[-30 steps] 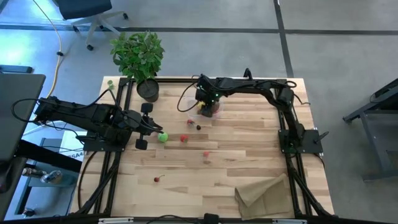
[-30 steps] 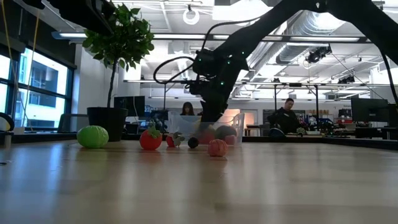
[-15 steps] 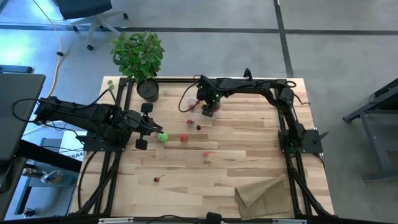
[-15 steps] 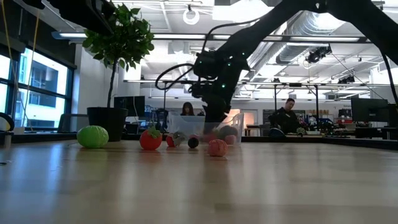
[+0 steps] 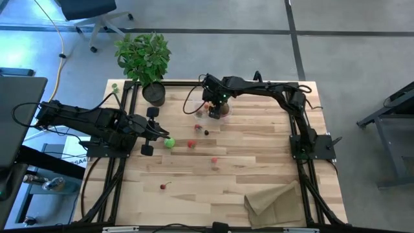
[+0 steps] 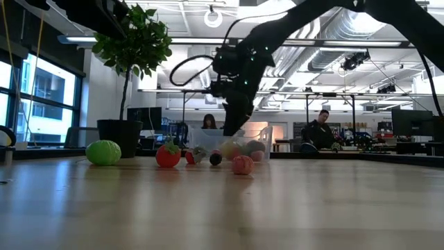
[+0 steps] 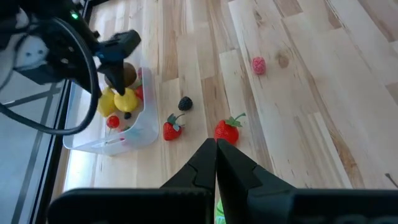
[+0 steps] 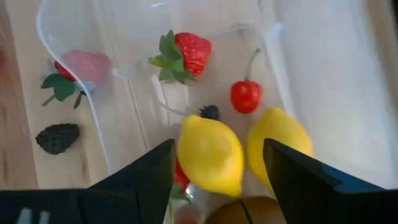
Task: Pick and placing Produce into tupperware
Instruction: Put the peach into the transparent bin
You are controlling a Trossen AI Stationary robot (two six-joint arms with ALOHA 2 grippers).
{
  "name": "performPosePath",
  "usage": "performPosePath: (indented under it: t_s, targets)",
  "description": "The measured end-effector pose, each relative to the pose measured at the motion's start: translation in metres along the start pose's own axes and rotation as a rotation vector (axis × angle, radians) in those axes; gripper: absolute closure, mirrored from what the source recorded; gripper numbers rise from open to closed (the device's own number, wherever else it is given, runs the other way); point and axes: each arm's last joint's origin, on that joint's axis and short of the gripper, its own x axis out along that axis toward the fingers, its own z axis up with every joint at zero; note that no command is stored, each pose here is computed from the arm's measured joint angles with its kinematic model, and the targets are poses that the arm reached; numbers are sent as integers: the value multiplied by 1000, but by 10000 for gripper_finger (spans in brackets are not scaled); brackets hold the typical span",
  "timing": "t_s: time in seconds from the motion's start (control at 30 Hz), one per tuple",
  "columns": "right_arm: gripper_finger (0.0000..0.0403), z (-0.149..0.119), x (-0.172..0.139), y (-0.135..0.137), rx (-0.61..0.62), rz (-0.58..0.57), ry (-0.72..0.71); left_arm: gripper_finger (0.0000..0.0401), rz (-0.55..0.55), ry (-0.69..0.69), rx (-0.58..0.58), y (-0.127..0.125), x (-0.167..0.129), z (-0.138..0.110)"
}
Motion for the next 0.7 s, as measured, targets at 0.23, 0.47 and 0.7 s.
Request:
performPosePath:
  t_s: [0.23, 0.47, 0.7]
  targets:
    - [170, 25, -51, 4, 54, 5, 8, 398, 0, 0, 0, 0, 0, 0]
    - [187, 34, -133, 27, 149, -53, -151, 398, 0, 0, 0, 0, 0, 0]
    - [199, 27, -201, 99, 100, -132, -298, 398, 0, 0, 0, 0, 0, 0]
